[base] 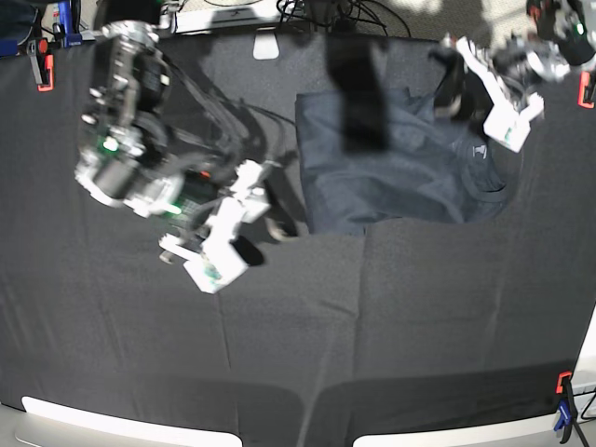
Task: Layout the t-shirt on the table in an organized manner, then fold the t-shirt properly
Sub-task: 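Grasp the bundle with both grippers and flip it over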
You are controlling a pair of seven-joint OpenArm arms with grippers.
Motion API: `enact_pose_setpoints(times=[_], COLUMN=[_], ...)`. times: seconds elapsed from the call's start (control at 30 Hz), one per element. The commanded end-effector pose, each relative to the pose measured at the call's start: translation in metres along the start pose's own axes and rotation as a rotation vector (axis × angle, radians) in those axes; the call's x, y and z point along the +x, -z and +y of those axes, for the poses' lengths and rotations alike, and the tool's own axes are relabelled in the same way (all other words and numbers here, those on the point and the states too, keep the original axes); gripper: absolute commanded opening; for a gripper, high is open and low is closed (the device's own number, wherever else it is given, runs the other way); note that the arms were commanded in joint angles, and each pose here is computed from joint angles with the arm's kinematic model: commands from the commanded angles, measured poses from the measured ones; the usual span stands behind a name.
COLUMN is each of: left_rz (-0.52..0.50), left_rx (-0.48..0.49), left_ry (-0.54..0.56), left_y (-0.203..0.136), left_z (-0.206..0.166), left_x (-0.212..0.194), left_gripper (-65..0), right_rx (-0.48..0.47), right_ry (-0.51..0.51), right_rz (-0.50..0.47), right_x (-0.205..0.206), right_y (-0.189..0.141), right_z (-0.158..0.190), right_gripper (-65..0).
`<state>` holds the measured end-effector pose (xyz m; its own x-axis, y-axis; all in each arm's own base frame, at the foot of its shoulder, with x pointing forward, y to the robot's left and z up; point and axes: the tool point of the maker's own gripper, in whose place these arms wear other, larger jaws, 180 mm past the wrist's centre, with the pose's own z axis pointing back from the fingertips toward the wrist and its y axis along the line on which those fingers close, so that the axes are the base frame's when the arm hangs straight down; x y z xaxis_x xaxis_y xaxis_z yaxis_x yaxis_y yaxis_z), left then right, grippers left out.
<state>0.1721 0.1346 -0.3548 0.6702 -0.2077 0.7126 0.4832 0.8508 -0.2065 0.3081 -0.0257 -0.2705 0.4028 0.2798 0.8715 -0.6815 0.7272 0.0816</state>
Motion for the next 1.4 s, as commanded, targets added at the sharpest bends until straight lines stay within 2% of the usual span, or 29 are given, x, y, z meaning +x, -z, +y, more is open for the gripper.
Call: enact_pose_setpoints(times=[0.0,0.13,0.33,0.5,0.63,0.83,0.93,1.07,1.2,1.27,1.37], left_rz=[-0.004,0.071,0.17,0.207,0.159,-0.033,-0.095,-0.074,-0.036,-0.011,0.03], left_rx=[0.007,0.016,0.009,0.006,-0.011,-0.108,-0.158,-0.192,-0.202,-0.192,-0.15], left_ry=[0.02,-0.035,-0.158,-0.158,-0.139,-0.098,-0.125,-0.147,-0.079,-0.047,-0.096], left_y=[-0.003,0.003,0.015,0.014,0.011,-0.008,-0.015,-0.001,0.021,0.032,0.052], left_z=[0.002,0.01,0.021,0.02,0.013,-0.023,-0.041,-0.064,-0.086,-0.085,-0.069], left_x=[0.001,-0.029,-0.076,-0.082,-0.064,-0.003,0.011,0.003,-0.007,-0.013,-0.026], left_gripper=[-49.1,-49.1,-49.1,-49.1,-49.1,-49.1,-49.1,-49.1,-49.1,-49.1,-49.1], right_rx=[0.028,0.111,0.204,0.18,0.132,0.103,0.085,0.081,0.095,0.095,0.097], right_ry=[-0.01,-0.003,-0.018,-0.005,-0.001,0.0,0.012,0.036,0.046,0.046,0.044], right_rz=[-0.074,-0.058,0.07,0.237,0.334,0.36,0.343,0.313,0.306,0.317,0.345], right_x=[0.021,0.023,0.001,-0.038,-0.066,-0.074,-0.071,-0.063,-0.061,-0.063,-0.067], right_y=[0.004,0.027,0.068,0.095,0.103,0.099,0.097,0.096,0.096,0.096,0.094], right_z=[0.006,0.027,0.04,0.02,-0.004,-0.022,-0.03,-0.035,-0.032,-0.032,-0.032], right_gripper=[-32.3,-32.3,-32.4,-32.5,-32.5,-32.5,-32.5,-32.5,-32.5,-32.5,-32.5])
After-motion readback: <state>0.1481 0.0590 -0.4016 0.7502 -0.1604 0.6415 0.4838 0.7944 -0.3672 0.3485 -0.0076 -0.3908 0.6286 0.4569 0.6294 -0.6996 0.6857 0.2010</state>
